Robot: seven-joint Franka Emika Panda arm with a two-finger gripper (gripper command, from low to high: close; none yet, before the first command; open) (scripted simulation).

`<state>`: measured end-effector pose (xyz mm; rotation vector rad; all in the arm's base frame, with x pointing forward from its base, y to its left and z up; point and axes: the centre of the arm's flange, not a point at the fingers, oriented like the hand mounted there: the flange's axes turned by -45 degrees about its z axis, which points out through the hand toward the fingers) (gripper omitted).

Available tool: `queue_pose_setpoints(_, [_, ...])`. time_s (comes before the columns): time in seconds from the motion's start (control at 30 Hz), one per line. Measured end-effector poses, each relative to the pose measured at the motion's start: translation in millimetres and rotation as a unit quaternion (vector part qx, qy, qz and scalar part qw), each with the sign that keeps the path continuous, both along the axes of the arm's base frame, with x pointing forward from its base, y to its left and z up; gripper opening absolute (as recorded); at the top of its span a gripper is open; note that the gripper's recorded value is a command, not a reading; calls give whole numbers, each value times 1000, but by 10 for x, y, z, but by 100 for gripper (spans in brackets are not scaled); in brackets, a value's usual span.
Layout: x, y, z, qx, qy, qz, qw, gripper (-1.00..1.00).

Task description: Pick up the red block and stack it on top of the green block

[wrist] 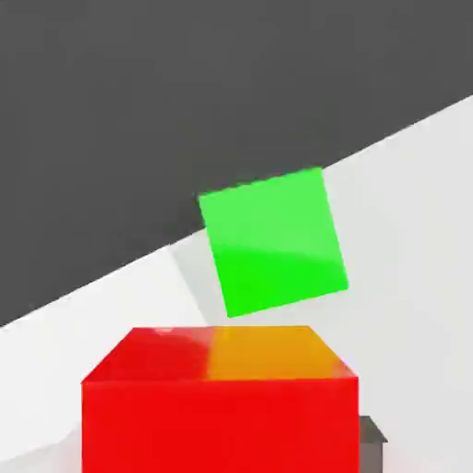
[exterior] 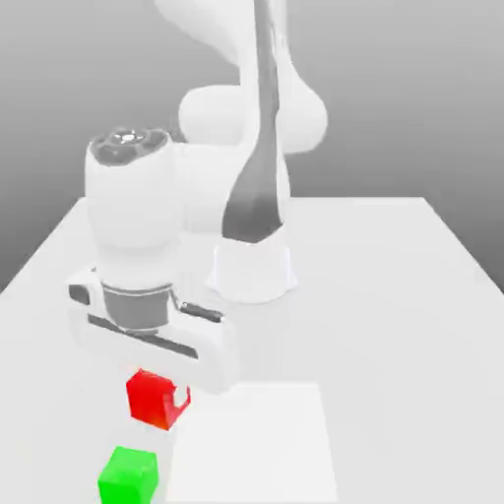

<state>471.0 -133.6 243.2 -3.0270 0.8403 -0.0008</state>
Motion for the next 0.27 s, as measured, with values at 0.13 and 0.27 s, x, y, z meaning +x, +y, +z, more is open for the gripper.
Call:
queue_pose_setpoints(0.13, [102,-98,-391,0,0,-14,1000,-100])
queue_pose_setpoints(0.27, [100,-100,-526,0,0,-15,1000,100])
